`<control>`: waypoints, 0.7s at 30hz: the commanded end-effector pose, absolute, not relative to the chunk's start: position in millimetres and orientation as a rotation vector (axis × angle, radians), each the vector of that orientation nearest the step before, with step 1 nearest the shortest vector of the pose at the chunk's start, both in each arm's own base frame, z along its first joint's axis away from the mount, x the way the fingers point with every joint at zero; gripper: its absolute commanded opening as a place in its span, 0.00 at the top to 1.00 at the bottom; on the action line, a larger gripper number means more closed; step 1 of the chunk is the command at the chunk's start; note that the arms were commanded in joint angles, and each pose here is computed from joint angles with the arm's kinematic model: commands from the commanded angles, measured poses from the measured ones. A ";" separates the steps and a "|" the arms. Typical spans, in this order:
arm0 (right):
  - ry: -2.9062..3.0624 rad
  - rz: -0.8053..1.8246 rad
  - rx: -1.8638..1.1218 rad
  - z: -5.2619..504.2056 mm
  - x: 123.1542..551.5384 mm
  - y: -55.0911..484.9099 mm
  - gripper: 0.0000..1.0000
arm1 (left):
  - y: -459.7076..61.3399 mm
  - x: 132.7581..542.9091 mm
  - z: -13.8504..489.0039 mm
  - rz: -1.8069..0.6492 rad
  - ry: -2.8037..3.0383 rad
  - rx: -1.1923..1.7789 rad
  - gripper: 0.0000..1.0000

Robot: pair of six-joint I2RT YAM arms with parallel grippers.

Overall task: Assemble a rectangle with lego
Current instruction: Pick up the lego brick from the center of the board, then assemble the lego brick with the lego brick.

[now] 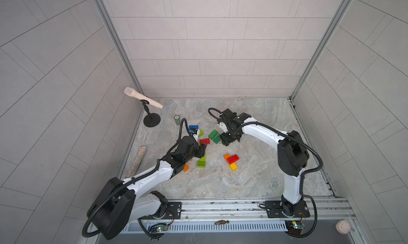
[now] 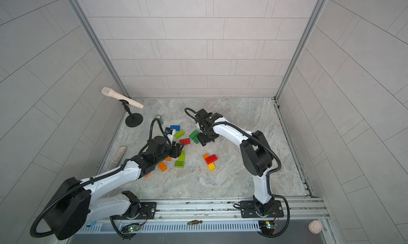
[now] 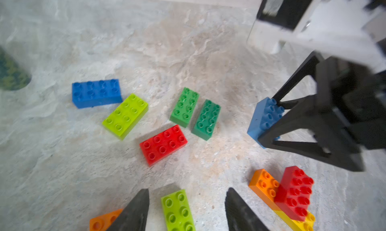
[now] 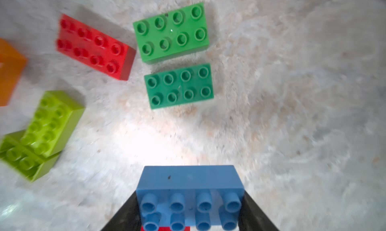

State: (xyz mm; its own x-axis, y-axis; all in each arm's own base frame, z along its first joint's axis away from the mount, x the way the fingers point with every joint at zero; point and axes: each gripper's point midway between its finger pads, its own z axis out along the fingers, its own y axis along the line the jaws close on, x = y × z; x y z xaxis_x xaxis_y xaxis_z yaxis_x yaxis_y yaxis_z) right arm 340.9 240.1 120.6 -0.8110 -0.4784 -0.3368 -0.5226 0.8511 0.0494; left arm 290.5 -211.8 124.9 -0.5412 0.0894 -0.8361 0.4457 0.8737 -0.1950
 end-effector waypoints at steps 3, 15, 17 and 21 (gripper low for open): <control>2.719 0.145 -0.608 131.2 298.7 187.5 0.64 | -262.6 272.7 129.6 -0.400 1.956 0.699 0.37; 2.802 0.086 -0.733 89.0 211.0 172.8 0.75 | -290.2 253.2 91.4 -0.478 2.066 0.702 0.38; 2.804 0.095 -0.771 83.2 212.7 184.6 0.77 | -283.8 258.5 89.7 -0.450 2.096 0.660 0.38; 2.808 0.116 -0.825 74.4 218.4 202.1 0.78 | -277.4 263.1 86.5 -0.437 2.118 0.616 0.38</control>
State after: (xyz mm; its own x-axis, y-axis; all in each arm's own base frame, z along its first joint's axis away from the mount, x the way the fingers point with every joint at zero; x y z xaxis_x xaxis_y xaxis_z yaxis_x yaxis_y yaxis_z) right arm 210.4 190.6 74.7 -0.8272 -0.5235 -0.2041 -0.5365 0.8439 0.0097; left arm 254.5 -282.8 82.5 -0.4897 0.3095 -0.8151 0.6164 0.7841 -0.0726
